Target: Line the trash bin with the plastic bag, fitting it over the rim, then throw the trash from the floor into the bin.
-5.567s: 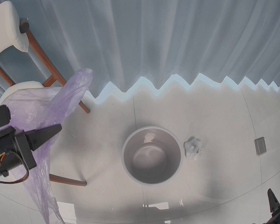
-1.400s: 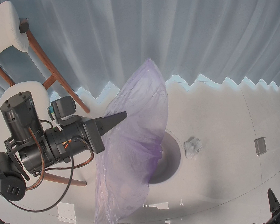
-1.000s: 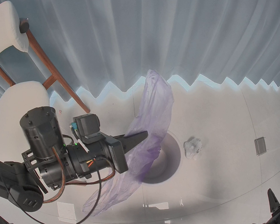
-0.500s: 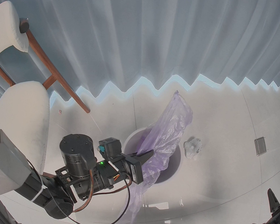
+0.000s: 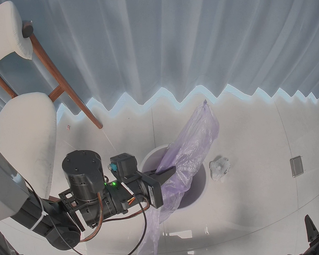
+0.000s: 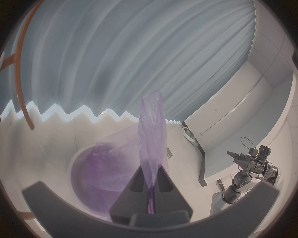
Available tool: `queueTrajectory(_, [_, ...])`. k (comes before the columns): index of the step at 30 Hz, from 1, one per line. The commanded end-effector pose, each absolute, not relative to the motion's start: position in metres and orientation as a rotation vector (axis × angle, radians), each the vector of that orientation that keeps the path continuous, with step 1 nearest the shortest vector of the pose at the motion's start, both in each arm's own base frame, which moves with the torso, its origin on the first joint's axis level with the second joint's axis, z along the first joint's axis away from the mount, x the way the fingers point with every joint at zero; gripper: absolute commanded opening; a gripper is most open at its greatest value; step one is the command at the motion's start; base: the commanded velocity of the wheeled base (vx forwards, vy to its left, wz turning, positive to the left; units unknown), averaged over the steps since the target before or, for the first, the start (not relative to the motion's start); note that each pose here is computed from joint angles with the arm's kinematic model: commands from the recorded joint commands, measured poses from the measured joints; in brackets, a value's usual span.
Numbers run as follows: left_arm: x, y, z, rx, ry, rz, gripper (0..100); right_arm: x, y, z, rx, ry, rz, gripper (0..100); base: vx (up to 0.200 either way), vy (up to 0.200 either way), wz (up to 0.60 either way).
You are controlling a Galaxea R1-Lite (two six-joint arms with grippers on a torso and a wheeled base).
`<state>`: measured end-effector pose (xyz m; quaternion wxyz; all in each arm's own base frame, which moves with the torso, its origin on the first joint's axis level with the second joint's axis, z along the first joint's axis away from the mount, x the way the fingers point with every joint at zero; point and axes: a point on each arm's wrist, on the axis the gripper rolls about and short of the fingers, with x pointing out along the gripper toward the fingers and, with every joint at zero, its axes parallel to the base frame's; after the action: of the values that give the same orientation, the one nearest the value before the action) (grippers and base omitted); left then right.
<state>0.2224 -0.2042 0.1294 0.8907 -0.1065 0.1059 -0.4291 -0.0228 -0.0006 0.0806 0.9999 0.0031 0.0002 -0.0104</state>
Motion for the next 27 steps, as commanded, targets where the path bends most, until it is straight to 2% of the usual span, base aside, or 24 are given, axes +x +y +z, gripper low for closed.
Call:
queueTrajectory(1, [0.218,-0.199,0.141,-0.217,0.182,-0.892,0,-0.023,-0.001,0.076,0.006,-0.002,-0.021,100,0.0,0.0,0.0])
queueTrajectory(9, [0.211,-0.197,0.13,-0.162,0.229,-0.905,0,-0.023,-0.001,0.076,0.006,0.0,-0.02,100,0.0,0.0,0.0])
queueTrajectory(16, [0.216,-0.199,0.138,-0.177,0.177,-0.897,0,-0.023,-0.001,0.075,0.011,0.001,-0.025,100,0.0,0.0,0.0])
queueTrajectory(27, [0.217,-0.195,0.134,-0.172,0.199,-0.885,0,-0.023,-0.001,0.076,0.014,-0.002,-0.032,100,0.0,0.0,0.0])
